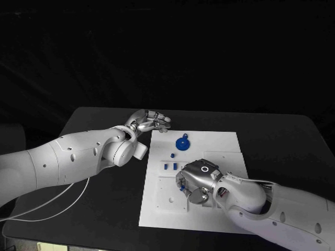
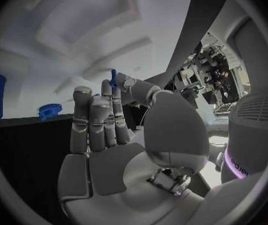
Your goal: Assemble the parts on the task board
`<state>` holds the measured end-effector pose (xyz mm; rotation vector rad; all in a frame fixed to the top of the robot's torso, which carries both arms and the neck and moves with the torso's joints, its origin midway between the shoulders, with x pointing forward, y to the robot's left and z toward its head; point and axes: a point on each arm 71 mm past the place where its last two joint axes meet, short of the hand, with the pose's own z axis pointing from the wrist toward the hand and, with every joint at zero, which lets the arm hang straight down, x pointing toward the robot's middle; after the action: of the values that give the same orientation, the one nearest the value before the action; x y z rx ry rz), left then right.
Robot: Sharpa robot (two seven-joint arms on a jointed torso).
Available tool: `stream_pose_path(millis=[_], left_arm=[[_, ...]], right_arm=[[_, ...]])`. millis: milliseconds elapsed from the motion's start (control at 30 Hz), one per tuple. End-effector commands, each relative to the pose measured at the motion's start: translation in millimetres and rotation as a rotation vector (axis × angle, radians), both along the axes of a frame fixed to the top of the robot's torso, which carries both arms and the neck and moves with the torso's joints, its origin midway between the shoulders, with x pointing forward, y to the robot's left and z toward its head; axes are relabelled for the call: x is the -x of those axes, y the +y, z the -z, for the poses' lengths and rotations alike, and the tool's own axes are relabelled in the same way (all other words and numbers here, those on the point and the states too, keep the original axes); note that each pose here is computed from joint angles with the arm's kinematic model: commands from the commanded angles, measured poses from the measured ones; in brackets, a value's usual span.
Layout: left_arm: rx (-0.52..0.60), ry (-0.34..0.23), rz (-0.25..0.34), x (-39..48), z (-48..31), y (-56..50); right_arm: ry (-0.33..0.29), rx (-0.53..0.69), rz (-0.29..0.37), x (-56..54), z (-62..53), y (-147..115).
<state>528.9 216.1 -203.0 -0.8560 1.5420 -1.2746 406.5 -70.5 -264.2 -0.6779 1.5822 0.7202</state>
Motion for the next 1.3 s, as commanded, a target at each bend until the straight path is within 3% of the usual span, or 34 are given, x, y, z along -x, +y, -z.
stream_pose_path(millis=[33, 1300], left_arm=[[0.01, -0.004, 0.004, 0.0, -1.0, -1.2], [0.008, 0.001, 0.002, -0.4, -0.6, -0.2]], right_arm=[[-0.03, -0.019, 0.002, 1.3, -2.0, 0.9], [0.005, 0.053, 0.013, -2.3, 5.5, 5.5]])
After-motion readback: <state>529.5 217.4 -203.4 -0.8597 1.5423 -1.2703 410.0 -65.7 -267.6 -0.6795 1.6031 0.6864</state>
